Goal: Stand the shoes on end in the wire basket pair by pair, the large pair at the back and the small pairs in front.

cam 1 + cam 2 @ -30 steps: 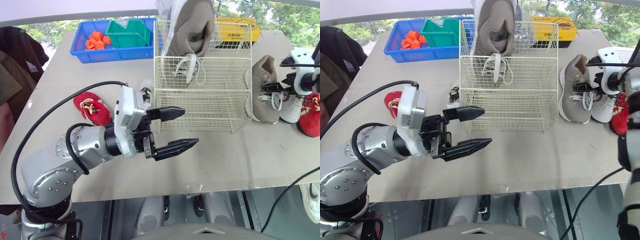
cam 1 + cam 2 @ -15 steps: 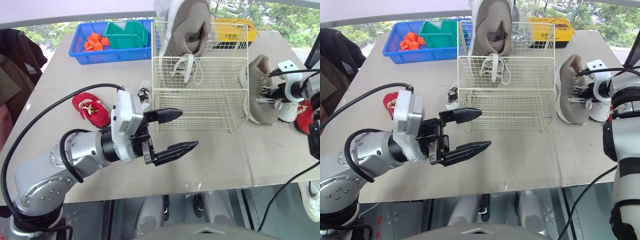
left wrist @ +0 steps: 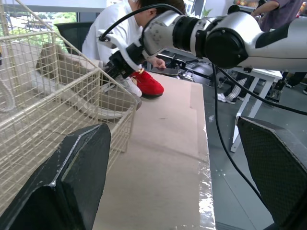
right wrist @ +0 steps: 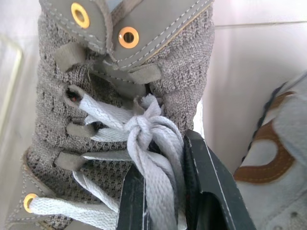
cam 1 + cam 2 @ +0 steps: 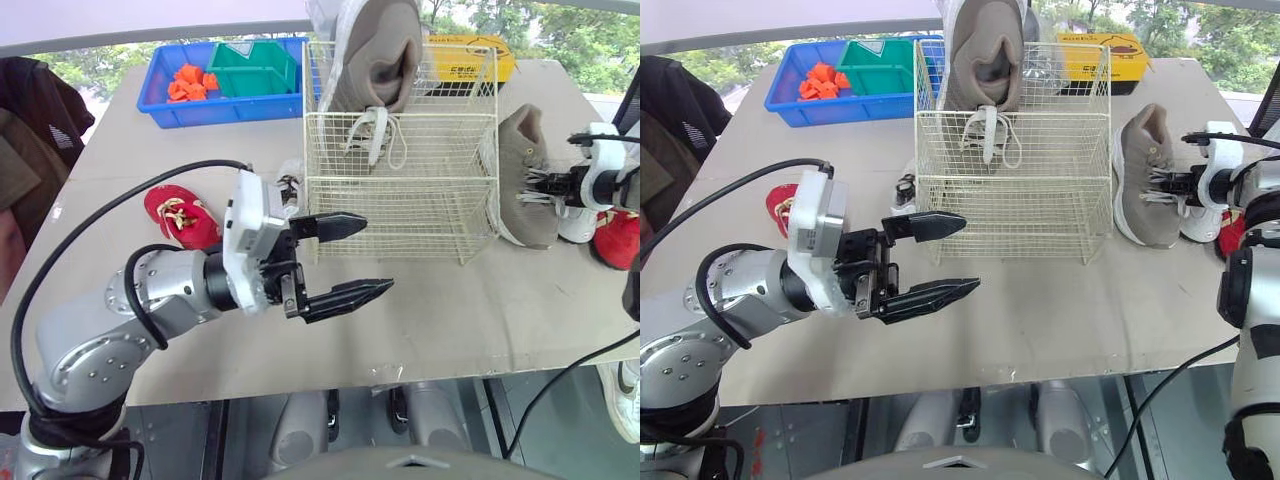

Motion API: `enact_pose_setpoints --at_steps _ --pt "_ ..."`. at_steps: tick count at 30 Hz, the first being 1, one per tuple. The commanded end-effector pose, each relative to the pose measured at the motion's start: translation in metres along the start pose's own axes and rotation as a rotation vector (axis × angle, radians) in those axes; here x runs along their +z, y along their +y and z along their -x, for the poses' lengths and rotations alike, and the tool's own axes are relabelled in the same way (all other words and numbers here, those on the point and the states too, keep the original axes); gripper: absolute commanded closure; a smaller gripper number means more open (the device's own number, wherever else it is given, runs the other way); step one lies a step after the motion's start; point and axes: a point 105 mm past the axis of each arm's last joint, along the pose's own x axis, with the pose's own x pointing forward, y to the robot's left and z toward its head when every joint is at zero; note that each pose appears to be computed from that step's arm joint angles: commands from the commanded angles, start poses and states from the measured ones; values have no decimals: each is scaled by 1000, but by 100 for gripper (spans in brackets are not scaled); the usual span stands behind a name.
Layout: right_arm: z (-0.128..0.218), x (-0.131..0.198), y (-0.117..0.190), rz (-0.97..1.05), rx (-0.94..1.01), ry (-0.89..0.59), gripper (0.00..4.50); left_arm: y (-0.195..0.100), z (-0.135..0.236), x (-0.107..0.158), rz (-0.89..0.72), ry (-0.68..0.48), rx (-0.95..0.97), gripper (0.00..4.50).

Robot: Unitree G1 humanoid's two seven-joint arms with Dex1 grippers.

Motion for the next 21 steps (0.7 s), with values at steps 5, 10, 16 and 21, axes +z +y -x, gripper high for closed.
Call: enact_pose_setpoints --at_steps 5,10,16,21 --pt "59 69 17 27 33 -395 444 3 -5 11 -21 -49 -23 0" --pt "94 100 39 56 40 -630 444 7 -6 16 -15 -79 -2 0" --pt "130 136 101 109 178 -933 444 20 -1 28 -52 -201 151 0" --pt "140 158 156 182 244 -1108 444 10 12 32 13 -284 123 0"
